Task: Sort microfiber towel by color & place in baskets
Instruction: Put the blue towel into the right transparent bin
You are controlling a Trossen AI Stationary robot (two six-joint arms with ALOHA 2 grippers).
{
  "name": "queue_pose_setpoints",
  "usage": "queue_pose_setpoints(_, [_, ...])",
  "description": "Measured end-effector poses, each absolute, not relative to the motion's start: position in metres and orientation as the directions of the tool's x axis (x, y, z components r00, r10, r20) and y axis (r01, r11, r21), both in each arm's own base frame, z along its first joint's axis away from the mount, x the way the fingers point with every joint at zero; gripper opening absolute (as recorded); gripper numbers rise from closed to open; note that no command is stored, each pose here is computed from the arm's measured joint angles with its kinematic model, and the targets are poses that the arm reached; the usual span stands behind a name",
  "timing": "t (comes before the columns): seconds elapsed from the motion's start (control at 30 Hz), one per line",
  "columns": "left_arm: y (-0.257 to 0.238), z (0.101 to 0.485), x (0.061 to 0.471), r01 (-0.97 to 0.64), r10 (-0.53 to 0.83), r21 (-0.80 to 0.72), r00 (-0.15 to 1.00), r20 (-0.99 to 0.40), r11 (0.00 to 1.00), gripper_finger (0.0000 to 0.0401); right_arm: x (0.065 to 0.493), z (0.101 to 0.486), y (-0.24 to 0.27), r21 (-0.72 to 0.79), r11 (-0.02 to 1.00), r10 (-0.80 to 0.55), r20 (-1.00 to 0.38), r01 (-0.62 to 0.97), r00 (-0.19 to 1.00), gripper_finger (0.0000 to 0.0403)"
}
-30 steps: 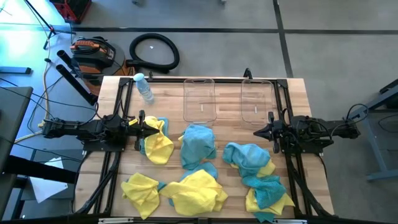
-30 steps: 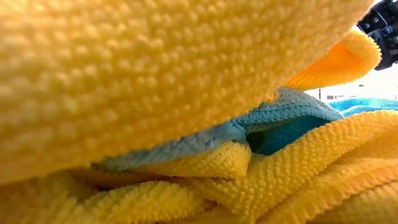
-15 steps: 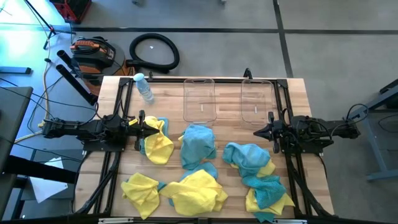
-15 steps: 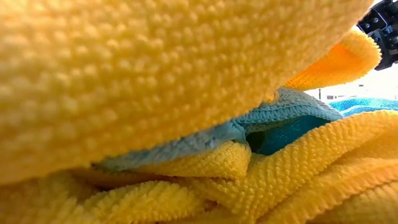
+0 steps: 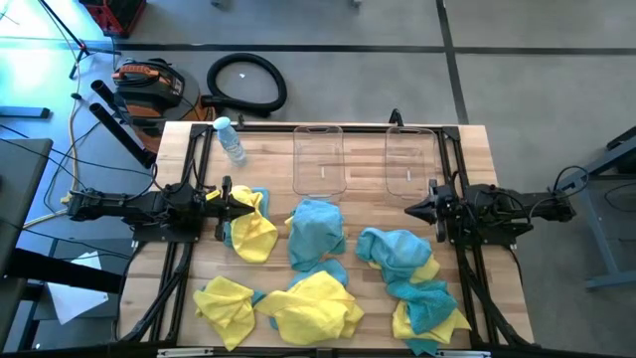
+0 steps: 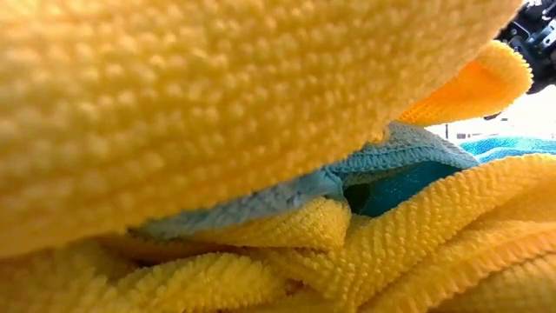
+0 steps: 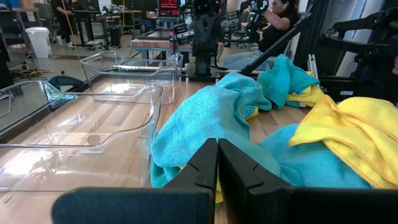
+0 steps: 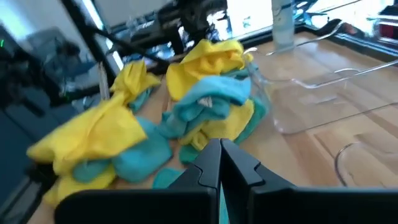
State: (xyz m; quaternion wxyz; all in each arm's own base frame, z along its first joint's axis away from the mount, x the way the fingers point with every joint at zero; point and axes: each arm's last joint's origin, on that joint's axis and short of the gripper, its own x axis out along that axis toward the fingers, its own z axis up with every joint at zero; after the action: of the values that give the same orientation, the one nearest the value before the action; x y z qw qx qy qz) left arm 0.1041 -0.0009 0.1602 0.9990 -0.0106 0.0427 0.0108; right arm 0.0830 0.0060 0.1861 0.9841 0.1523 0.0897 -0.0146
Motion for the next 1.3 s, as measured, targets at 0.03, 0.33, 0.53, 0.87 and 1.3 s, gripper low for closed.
queue_pose_setpoints(0.03, [-0.001,0.160,0.104,-0.023,0.021,-0.020,0.996,-0.085,1.000,0.0000,0.083,0.187,0.006,0.321,0.945,-0.011,-0.168,0.065,0.986,0.0000])
queue_pose_setpoints(0.33, [-0.001,0.160,0.104,-0.022,0.021,-0.020,0.996,-0.085,1.000,0.0000,0.089,0.208,0.006,0.436,0.900,-0.027,0.024,0.014,0.999,0.0000])
queue_pose_setpoints(0.53, [-0.001,0.160,0.104,-0.022,0.021,-0.020,0.996,-0.085,1.000,0.0000,0.107,0.224,0.004,0.429,0.885,-0.157,-0.092,0.182,0.983,0.0000])
queue_pose_setpoints(0.87, [-0.001,0.160,0.104,-0.022,0.021,-0.020,0.996,-0.085,1.000,0.0000,0.165,0.295,0.009,0.346,0.845,-0.229,-0.454,0.408,0.861,0.0000])
queue_pose_setpoints(1.3, [-0.001,0.160,0.104,-0.023,0.021,-0.020,0.996,-0.085,1.000,0.0000,0.228,0.334,0.040,0.179,0.717,-0.208,-0.868,0.674,0.451,0.0000])
